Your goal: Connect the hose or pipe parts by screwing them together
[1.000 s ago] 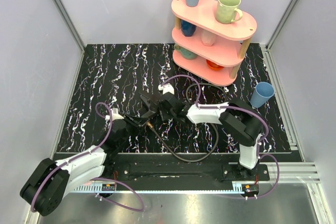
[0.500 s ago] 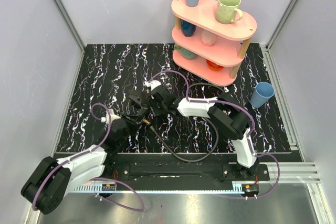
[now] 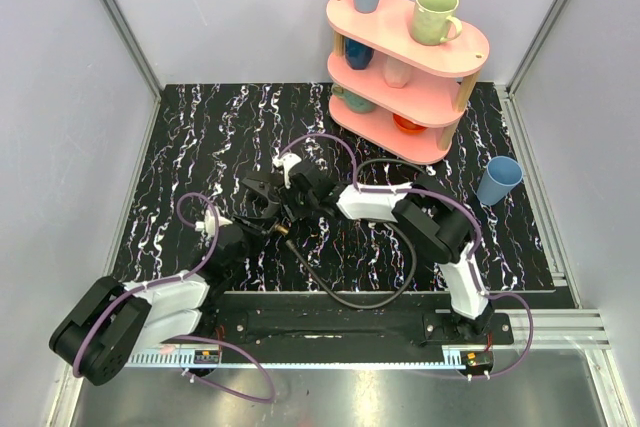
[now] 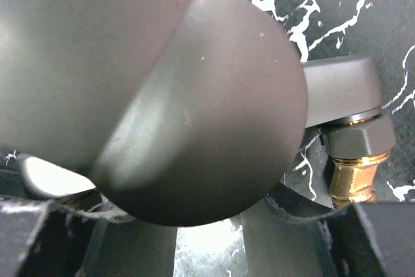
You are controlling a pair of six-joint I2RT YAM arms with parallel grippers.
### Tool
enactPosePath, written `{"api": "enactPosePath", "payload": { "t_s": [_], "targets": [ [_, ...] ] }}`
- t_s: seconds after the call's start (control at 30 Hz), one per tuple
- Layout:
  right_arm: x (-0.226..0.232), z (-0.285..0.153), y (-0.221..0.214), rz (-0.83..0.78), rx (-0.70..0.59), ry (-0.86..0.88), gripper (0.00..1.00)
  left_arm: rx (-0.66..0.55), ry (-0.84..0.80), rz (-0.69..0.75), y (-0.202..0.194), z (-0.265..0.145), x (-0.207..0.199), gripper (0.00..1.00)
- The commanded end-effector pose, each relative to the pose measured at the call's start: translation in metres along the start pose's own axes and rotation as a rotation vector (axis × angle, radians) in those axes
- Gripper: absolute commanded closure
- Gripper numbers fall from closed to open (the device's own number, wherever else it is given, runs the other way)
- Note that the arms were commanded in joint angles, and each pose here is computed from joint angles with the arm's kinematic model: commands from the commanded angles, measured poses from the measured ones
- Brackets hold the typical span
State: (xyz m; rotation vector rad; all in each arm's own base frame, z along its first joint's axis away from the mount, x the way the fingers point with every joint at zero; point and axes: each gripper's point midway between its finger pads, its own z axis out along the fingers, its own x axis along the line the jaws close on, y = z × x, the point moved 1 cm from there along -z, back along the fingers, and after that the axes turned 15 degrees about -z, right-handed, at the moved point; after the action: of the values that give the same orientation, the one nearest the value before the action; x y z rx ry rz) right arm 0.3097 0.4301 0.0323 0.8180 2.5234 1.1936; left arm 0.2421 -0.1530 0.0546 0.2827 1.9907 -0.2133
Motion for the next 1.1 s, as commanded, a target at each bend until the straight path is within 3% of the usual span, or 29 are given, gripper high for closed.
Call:
{"api": "enactPosePath", "payload": {
  "t_s": [0.0,0.03,0.33,0.47,0.63,1.07],
  "targets": [
    [0.005,-0.024,0.043,-0.013,-0.137,0.018,0.52,0.159,-0.069,0.03,-0.024,-0.019,0.008,0.94],
    [0.004,-0.034,0.052,-0.016,-0.157,0.019,0.52,0.16,-0.064,0.027,-0.025,-0.019,0.008,1.0],
    [0.008,-0.086,0.039,0.02,-0.196,0.034,0.35,0.145,-0.055,0.005,-0.023,-0.016,0.006,1.0],
    [0.012,-0.092,0.013,0.081,-0.21,0.042,0.36,0.139,-0.048,0.005,-0.023,-0.015,0.006,1.0],
    [0.033,-0.107,0.011,0.078,-0.309,0.058,0.37,0.136,-0.047,0.002,-0.023,-0.013,0.004,1.0],
    [0.063,-0.092,-0.017,0.039,-0.296,-0.018,0.37,0.066,-0.066,0.052,-0.014,-0.008,-0.018,1.0]
  ]
}}
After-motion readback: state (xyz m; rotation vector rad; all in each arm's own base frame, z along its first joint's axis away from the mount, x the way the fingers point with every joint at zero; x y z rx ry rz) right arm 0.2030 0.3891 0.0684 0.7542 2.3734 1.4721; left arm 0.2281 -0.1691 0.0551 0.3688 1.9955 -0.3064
